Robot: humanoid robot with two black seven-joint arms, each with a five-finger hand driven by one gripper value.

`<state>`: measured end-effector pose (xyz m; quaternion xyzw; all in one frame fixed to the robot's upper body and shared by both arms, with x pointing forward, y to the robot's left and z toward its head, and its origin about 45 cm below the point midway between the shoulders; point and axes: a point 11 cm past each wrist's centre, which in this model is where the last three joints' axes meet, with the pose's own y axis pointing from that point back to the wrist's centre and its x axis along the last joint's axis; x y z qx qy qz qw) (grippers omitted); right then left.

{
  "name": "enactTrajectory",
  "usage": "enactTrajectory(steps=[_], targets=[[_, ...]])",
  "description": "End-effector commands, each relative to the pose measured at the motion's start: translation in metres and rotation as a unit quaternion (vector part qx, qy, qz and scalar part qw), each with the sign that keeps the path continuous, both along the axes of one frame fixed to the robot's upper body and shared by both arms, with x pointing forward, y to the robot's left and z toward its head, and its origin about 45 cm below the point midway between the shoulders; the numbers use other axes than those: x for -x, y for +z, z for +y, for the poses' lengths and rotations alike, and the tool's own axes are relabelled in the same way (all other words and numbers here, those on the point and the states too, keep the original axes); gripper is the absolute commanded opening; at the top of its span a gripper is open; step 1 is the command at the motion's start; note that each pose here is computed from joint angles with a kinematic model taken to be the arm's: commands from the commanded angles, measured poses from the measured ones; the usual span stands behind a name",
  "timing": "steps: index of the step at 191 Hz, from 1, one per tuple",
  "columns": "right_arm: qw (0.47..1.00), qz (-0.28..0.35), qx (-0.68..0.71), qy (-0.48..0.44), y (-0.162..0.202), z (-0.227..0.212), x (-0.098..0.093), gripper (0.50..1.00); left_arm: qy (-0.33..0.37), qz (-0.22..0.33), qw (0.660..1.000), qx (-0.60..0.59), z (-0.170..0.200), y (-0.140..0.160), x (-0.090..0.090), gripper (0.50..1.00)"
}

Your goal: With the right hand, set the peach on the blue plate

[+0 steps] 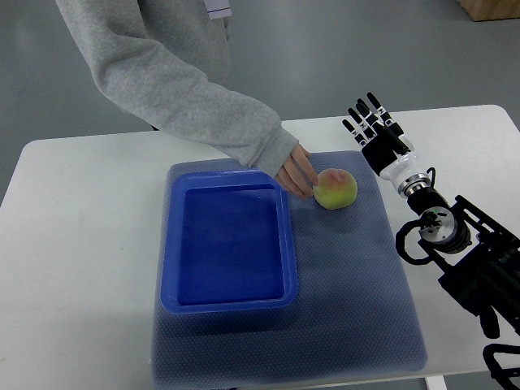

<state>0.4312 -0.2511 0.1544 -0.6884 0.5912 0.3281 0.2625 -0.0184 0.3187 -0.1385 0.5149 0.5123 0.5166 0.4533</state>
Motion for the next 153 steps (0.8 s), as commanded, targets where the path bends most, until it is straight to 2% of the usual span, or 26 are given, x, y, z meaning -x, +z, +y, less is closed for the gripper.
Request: enactTrajectory(steps=[1,66,90,109,119,120,135,153], targets=[[1.0,0.0,0.0,0.0,0.0,0.0,0.0,0.93,0.0,0.0,1.0,-0.001,0.0,0.0,0.0,1.0],[1.0,-0.003,0.016,0.017,0.002,0.006,0.0,0.93,0.0,0.0,1.0,-0.002,0.0,0.0,0.0,1.0],[0.998,-0.008,0.05,0.033,0.003,0.007,-0.001,0.93,0.001,0.0,1.0,-0.003,0.001,0.0,0.0,1.0],[0.983,-0.038,0.16,0.081,0.016,0.012,-0.008,0.928,0.0,0.0,1.0,-0.003,0.001,0.0,0.0,1.0],[0.983,-0.038,0.161,0.081,0.016,0.012,-0.008,0.928,0.0,0.0,1.0,-0.003,0.001,0.0,0.0,1.0],[0.968,-0.05,0.219,0.109,0.019,0.015,-0.009,0.928,0.0,0.0,1.0,-0.003,0.001,0.0,0.0,1.0],[0.931,-0.077,0.321,0.158,0.026,0.022,-0.013,0.93,0.0,0.0,1.0,-0.002,0.001,0.0,0.0,1.0],[0.844,-0.107,0.472,0.23,0.029,0.024,-0.014,0.928,0.0,0.0,1.0,-0.002,0.0,0.0,0.0,1.0]])
